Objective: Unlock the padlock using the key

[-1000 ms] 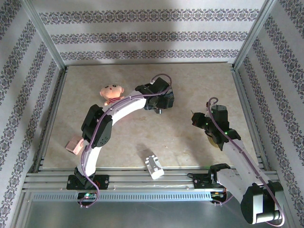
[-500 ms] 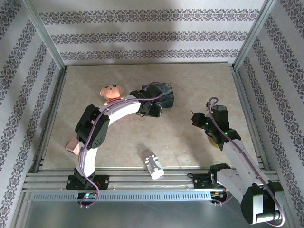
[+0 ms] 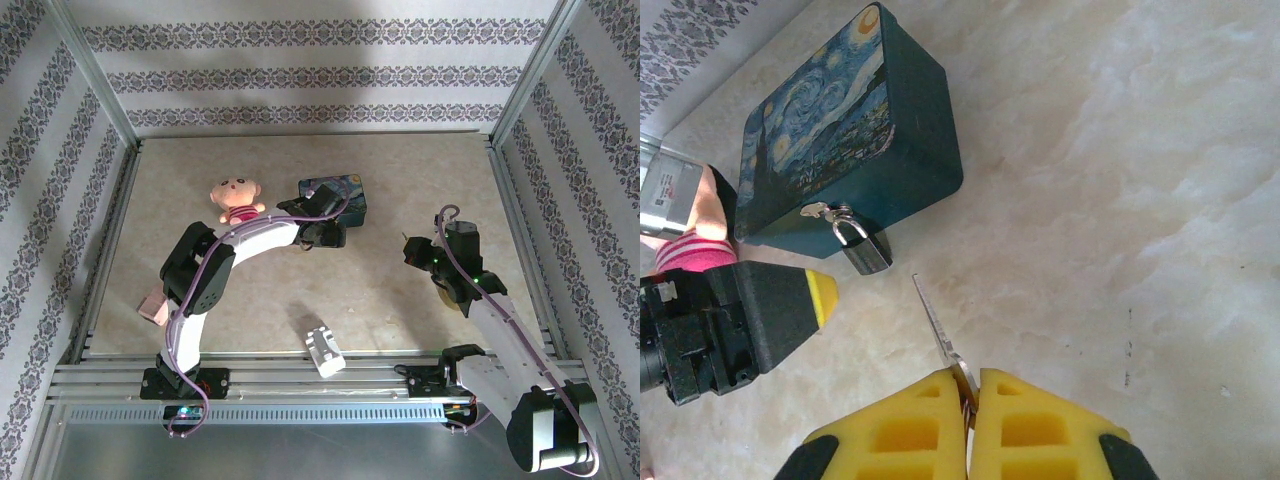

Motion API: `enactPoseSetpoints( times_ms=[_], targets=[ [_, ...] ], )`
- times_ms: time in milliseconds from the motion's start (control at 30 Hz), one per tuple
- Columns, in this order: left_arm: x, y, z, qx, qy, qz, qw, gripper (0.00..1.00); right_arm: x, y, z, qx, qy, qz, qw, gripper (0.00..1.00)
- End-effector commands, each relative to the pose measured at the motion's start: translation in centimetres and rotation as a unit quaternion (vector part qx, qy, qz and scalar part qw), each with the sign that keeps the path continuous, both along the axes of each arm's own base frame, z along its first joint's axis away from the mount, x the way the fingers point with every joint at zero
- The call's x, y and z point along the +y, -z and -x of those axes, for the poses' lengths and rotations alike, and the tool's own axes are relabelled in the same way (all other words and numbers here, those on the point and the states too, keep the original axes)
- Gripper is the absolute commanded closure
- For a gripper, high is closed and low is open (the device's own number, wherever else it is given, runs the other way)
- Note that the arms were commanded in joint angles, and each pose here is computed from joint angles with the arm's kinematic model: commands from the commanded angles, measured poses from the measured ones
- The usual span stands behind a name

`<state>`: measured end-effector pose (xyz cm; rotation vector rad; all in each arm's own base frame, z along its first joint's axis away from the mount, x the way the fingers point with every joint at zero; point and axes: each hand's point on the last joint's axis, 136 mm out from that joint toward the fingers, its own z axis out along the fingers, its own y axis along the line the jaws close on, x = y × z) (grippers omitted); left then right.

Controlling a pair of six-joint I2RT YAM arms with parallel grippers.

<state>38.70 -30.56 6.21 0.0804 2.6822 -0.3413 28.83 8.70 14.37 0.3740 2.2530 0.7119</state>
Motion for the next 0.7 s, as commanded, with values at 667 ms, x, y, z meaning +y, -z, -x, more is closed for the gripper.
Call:
enactPoseSetpoints(
  times_ms=[667],
  targets=[
    [-1.9, 0.8, -2.3, -0.041, -0.023, 0.007, 0.999, 0.29, -0.7, 0.8, 0.1, 0.001, 0.017, 0.001, 1.0, 1.0]
  ],
)
